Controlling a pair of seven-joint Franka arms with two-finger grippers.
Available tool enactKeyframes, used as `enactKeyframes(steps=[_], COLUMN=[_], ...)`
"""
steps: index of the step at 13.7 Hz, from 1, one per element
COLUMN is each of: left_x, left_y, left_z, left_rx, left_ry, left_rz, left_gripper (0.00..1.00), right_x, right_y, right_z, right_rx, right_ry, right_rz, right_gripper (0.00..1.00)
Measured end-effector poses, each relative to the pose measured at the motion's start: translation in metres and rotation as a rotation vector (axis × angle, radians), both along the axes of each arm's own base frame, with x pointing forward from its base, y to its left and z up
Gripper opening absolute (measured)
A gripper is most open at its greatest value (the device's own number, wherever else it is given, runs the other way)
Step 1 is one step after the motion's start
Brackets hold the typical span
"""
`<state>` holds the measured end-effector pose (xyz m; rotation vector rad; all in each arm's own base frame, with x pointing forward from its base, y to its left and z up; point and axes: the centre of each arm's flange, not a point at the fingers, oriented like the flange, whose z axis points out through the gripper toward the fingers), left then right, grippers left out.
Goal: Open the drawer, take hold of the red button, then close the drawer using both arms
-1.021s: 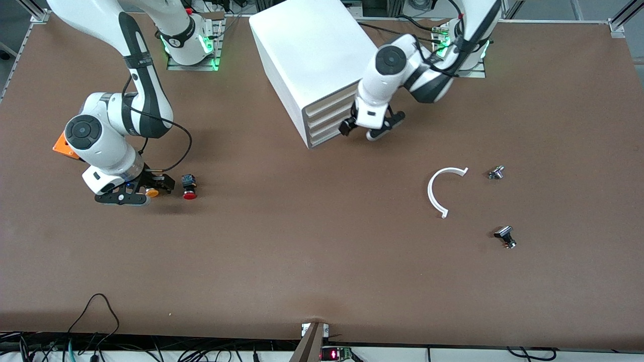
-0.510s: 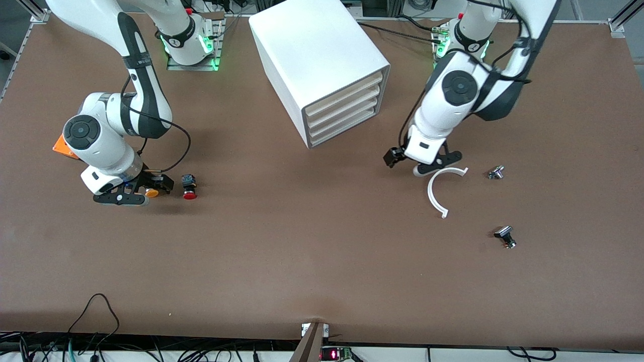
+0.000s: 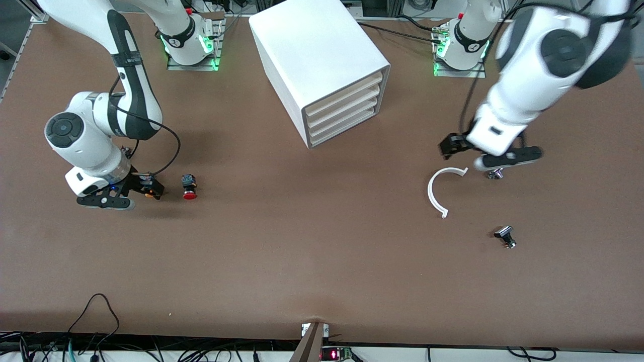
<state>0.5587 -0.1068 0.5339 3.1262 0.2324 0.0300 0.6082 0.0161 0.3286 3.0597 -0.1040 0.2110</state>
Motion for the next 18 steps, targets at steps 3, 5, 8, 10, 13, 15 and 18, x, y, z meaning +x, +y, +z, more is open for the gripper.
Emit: enactKeyframes(steps=[3,5,8,10,13,15,18], left_x=[-0.011,-0.014,-0.014,-0.014,-0.017,-0.017,-0.016], left_y=[0.038,0.045,0.042,0.042,0.045,0.049,0.054], left_z=[0.027,0.031,0.029,0.026,0.022,0.022,0.022], left_rx=[0.006,0.007,0.008,0.009,0.012,0.012,0.012], left_ry=[-0.008,-0.001,0.008,0.022,0.05,0.058,0.059], left_rz=[-0.01,-0.008,-0.012,-0.013,-0.008,-0.002,0.007], left_gripper=[1.0,1.0,1.0,1.0,1.0,1.0,1.0], right_x=[-0.002,0.001,0.007,0.009,0.006,-0.004,-0.02], right_y=[-0.005,-0.012,-0.019,-0.027,-0.048,-0.051,-0.068], right_z=[0.03,0.054,0.102,0.133,0.171,0.192,0.225], right_rx=[0.026,0.041,0.081,0.112,0.134,0.14,0.144], right_ry=[0.032,0.058,0.113,0.146,0.167,0.181,0.206], right_rz=[-0.014,-0.027,-0.034,-0.04,-0.06,-0.062,-0.088], right_gripper=[1.0,1.0,1.0,1.0,1.0,1.0,1.0])
